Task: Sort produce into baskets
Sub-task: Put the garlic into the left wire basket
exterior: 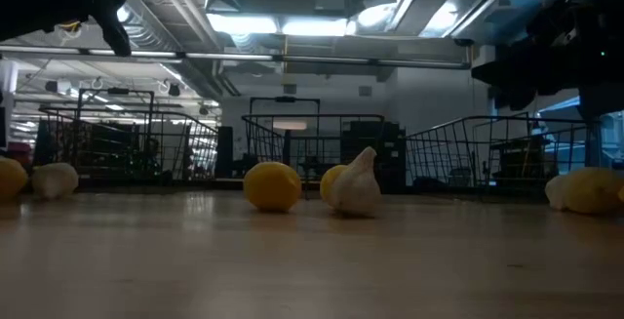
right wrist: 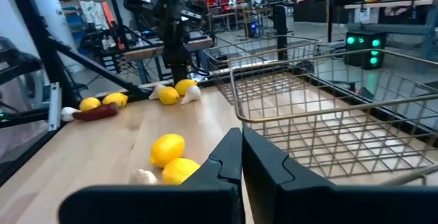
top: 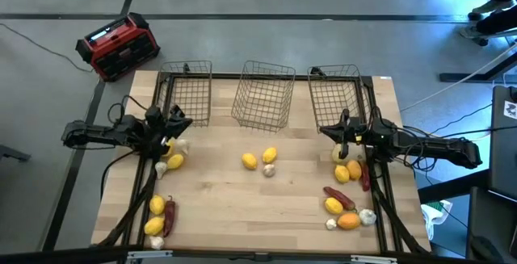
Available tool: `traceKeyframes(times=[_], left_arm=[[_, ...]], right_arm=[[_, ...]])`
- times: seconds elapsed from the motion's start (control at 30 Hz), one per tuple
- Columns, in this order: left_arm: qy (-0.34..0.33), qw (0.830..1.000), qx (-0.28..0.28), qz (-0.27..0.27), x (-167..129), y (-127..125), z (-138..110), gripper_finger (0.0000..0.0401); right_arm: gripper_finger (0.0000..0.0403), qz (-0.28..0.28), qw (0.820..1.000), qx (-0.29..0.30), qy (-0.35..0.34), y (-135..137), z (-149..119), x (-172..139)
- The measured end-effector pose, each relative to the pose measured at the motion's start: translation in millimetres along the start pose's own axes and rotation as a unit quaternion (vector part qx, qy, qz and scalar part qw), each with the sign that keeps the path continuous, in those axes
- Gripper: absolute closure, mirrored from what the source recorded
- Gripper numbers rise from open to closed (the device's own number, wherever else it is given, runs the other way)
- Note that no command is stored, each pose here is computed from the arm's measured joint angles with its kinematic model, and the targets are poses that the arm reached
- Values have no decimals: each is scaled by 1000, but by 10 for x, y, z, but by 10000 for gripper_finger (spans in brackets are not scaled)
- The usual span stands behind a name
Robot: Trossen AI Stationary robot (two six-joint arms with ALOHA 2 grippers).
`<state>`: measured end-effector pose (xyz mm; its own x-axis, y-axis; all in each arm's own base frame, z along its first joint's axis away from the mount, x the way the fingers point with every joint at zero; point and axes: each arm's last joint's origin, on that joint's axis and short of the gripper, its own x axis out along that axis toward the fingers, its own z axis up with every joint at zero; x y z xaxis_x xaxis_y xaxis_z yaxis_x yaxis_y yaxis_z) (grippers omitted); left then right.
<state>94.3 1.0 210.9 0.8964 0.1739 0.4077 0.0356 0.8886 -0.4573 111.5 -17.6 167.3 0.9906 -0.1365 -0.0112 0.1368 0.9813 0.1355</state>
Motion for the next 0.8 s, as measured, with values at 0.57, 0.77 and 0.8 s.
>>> traceKeyframes(times=[0.57, 0.77, 0.8], left_arm=[[116, 988, 101, 31, 1124, -393, 223, 394], [143, 986, 67, 45, 1518, -444, 109, 394], [148, 986, 63, 47, 1575, -444, 75, 394]], right_arm=[[388, -1, 1000, 0, 19, -4, -36, 0], [388, -2, 1000, 0, 26, -6, -50, -1], [388, -2, 1000, 0, 26, -6, -50, -1]])
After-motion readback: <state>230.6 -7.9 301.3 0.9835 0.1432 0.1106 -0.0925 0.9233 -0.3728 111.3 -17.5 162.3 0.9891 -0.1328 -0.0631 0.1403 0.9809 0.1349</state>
